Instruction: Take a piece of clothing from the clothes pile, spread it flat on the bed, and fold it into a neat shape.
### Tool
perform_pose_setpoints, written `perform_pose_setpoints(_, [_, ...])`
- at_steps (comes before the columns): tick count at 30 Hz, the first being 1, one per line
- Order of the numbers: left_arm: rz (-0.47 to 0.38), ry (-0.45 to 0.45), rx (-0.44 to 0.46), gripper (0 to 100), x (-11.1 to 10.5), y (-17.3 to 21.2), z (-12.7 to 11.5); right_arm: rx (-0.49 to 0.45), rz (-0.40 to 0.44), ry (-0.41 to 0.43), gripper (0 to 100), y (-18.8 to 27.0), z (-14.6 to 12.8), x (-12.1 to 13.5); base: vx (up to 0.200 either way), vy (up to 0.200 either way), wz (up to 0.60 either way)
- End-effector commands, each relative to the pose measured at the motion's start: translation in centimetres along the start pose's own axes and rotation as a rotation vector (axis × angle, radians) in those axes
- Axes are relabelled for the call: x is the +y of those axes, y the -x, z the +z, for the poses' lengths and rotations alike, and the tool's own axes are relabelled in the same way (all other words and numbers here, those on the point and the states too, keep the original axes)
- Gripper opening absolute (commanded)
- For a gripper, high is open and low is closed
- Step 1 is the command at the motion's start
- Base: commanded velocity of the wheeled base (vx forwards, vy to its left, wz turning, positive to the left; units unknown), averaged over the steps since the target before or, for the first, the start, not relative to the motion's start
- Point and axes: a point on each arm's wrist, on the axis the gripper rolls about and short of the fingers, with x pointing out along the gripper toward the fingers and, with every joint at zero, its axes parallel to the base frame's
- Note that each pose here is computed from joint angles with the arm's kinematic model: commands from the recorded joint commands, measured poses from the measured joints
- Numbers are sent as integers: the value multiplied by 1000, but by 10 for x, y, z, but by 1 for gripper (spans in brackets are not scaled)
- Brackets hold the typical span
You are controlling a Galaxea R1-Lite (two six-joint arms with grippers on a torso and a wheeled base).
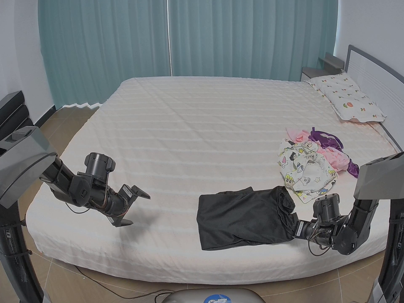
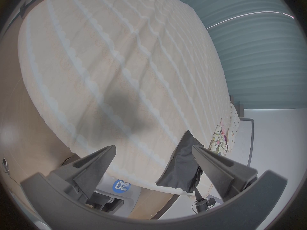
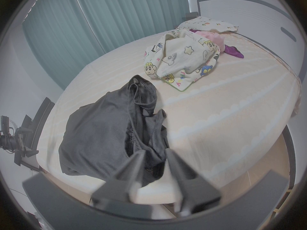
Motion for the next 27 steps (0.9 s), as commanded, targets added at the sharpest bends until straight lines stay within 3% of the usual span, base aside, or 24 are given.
perform_pose_setpoints(1, [1, 0, 0, 100, 0, -1, 0, -14, -9, -27, 100, 2, 4, -5, 0, 0, 0])
perform_pose_setpoints(6, [0, -2, -1, 100, 0, 1, 0, -76, 25, -102, 100, 2, 20, -8, 0, 0, 0])
perform_pose_setpoints(11, [1, -4, 0, 100, 0, 0, 0, -126, 92, -170, 100, -8, 39, -4, 200, 0, 0])
perform_pose_setpoints(16, [4, -4, 1, 100, 1, -1, -1, -155, 128, -174, 100, -25, 50, 5, 160, 0, 0])
perform_pose_setpoints(27, [4, -6, 1, 100, 1, -1, -1, -70, 161, -169, 100, -70, 58, 24, 0, 0, 0])
